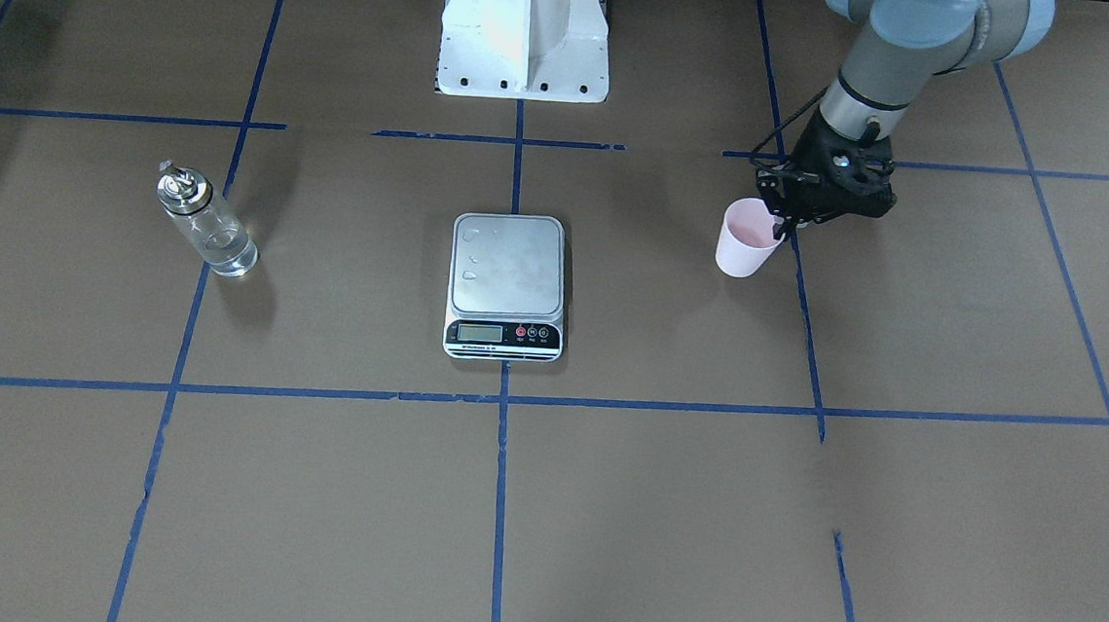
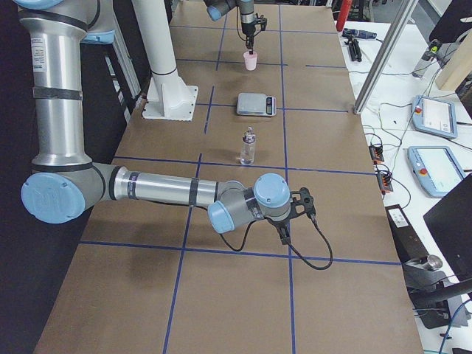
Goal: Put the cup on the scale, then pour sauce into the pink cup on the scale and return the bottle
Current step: 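Carry the pink cup with the left gripper onto the scale and release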
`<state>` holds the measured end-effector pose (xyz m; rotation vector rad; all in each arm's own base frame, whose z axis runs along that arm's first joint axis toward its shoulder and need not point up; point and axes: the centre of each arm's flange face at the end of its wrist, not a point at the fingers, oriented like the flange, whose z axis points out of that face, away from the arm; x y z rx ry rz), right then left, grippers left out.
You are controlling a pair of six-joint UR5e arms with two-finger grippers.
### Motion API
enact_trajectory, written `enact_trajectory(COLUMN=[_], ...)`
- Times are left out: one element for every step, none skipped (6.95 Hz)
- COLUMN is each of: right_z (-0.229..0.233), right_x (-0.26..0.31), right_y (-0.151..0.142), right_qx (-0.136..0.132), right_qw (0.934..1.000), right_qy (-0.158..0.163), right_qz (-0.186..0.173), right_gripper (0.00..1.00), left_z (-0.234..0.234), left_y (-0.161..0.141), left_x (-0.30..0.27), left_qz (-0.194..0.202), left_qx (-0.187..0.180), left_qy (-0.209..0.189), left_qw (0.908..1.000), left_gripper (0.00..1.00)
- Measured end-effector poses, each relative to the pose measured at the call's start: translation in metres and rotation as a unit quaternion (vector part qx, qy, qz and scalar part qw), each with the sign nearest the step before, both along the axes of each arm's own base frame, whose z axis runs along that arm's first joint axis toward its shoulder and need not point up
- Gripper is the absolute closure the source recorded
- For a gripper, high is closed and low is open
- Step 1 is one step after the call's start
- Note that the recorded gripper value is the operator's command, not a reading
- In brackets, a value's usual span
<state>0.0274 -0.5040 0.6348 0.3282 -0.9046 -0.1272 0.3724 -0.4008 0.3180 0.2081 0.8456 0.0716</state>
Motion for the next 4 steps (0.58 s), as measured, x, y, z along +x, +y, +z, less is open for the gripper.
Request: enact_trajectory(right_z=[-0.001,-0.002,-0.002,-0.003], right_x=[0.0,0.0,0.0,0.0], right_y=[0.0,0.0,0.0,-0.001], right_qx=[0.0,0.0,0.0,0.0], right_qw=[1.0,1.0,1.0,1.0], right_qy=[-0.001,-0.001,-0.001,-0.001], right_qz=[0.001,0.001,0.001,0.001], right_gripper=[0.0,0.0,0.0,0.0], left_z=[-0.052,-0.095,-0.128,-0.151], left_y=[-0.003,-0.005,-0.011,-0.02], left_x=[0.036,0.079,0.113,0.139], left_qz=[0.005,0.0,-0.007,-0.01], left_qx=[-0.014,-0.039,-0.057,-0.067], left_qy=[0.004,0.015,0.024,0.026], left_qw=[0.9999,0.9991,0.998,0.9974], left_gripper=[1.0,1.0,1.0,1.0])
